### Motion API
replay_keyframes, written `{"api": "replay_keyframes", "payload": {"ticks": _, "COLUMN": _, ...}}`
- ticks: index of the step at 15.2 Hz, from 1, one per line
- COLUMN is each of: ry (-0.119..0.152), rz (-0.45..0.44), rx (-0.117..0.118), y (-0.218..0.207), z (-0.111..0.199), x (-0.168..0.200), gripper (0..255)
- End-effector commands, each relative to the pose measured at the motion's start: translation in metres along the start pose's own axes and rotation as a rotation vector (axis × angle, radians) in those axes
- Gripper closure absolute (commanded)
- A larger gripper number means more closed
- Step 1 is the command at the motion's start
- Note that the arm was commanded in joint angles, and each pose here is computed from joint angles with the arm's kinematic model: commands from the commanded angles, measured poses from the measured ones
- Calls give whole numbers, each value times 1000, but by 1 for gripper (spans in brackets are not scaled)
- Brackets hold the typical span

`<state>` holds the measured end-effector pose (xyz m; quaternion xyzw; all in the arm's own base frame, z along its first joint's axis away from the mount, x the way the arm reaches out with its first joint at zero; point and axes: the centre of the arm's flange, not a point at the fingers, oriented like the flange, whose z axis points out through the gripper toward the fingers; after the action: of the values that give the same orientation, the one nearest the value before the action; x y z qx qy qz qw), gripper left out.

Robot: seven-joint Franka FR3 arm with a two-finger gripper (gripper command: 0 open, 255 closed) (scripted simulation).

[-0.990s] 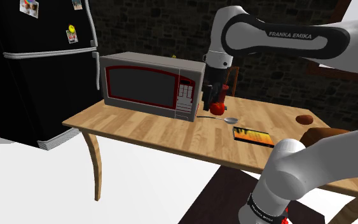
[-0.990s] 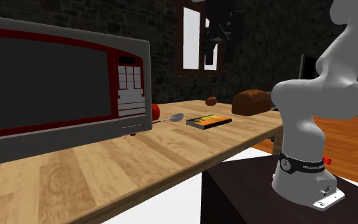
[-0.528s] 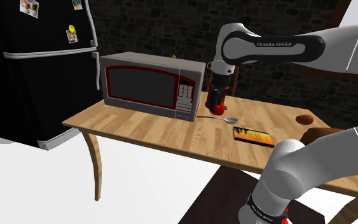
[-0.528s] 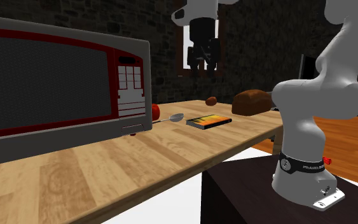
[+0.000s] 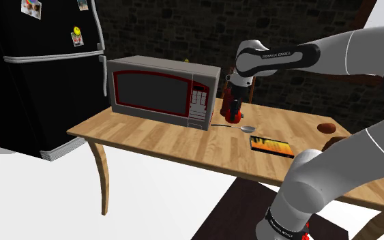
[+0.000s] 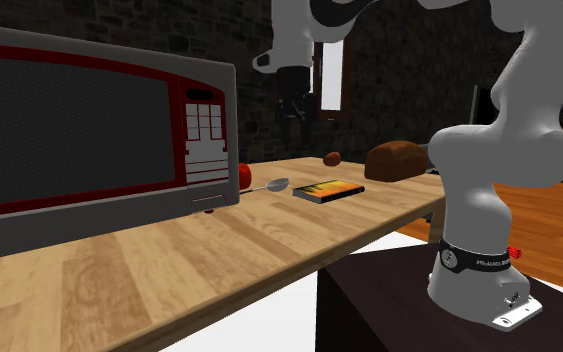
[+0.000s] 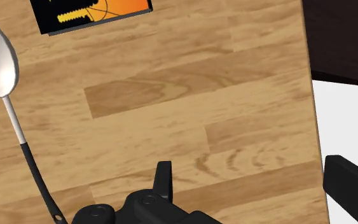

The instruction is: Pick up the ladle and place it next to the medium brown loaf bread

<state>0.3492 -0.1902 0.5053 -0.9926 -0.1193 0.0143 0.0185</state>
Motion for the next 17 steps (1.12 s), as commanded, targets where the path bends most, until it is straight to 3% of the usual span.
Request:
{"api": "replay_keyframes", "payload": {"ticks": 1, "ry": -2, "rz": -21, "rx": 6, "y": 26, "z": 12, "x": -1, "gripper": 0}}
{"api": "replay_keyframes", "payload": {"ticks": 17, "ry": -15, "rz": -175, "rx": 61, "y": 222, "z": 107, "x": 17, "gripper": 0}}
